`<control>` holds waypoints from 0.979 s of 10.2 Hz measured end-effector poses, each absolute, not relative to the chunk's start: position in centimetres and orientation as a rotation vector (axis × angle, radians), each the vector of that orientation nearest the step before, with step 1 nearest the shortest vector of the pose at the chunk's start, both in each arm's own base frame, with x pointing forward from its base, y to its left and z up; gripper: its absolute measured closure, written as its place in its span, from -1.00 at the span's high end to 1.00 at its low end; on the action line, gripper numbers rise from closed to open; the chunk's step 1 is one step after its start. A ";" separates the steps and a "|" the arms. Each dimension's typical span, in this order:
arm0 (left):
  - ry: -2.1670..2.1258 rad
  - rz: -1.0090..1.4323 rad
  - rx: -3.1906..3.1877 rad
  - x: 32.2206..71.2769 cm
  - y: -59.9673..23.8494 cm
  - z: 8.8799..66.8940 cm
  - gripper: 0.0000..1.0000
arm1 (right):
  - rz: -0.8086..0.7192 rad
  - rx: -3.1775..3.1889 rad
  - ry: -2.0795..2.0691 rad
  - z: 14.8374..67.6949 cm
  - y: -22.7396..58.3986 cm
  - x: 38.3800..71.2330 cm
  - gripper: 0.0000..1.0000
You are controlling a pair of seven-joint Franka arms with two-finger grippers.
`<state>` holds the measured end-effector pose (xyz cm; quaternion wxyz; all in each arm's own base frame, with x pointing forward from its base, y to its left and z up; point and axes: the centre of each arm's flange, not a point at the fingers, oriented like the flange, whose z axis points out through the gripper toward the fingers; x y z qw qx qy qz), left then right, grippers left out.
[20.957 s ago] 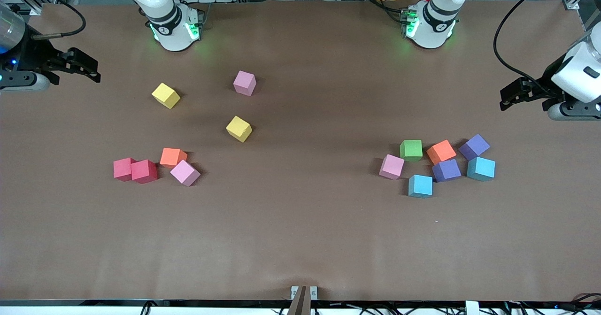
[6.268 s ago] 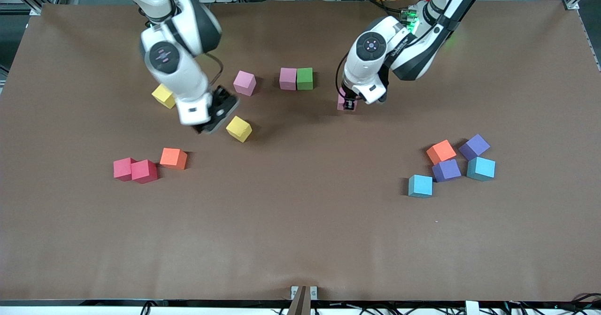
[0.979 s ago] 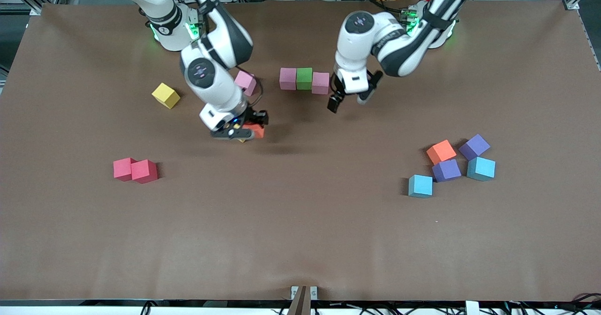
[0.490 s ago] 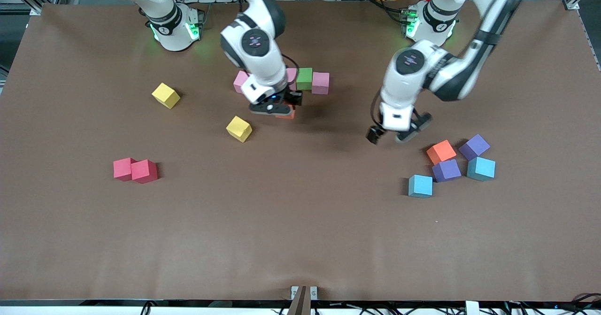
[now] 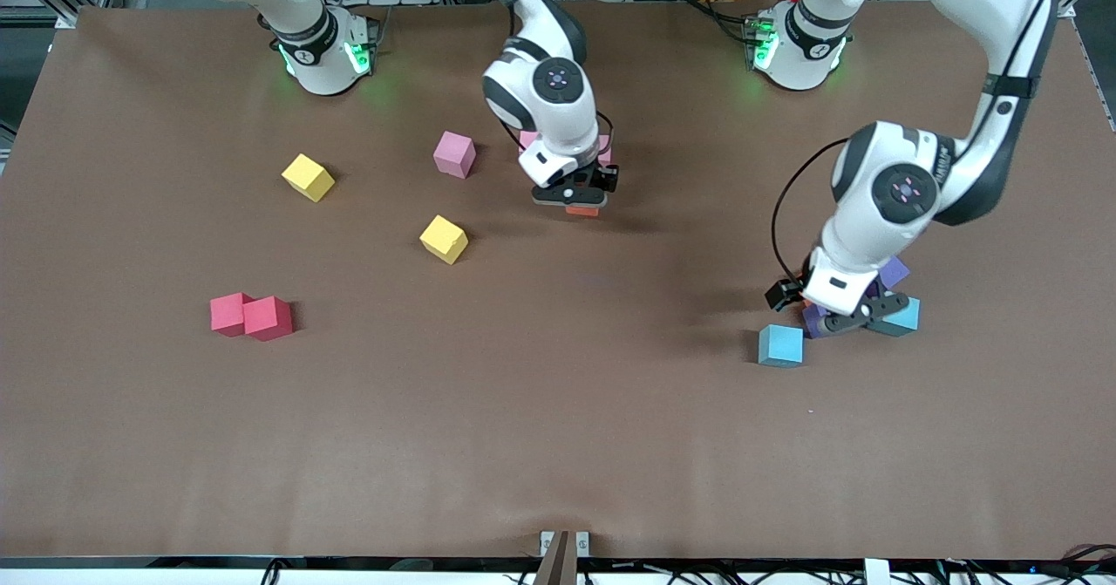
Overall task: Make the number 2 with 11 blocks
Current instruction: 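Place orange against the lilac with the right gripper while the left gripper reaches blue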
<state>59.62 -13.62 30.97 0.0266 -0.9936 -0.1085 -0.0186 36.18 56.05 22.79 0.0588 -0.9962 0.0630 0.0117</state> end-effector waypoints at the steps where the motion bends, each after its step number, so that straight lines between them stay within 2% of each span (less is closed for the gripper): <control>1: -0.250 -0.035 -3.071 60.7 -13.1 30.2 1.00 | 0.022 -3.011 0.182 21.9 56.5 35.9 0.20; 5: -0.084 0.030 -3.081 64.4 -11.9 26.6 1.00 | 0.042 -3.038 0.157 20.4 56.5 35.3 0.20; 10: 0.130 0.149 -3.089 65.3 -14.3 25.3 1.00 | 0.100 -3.068 0.098 18.8 57.2 32.2 0.20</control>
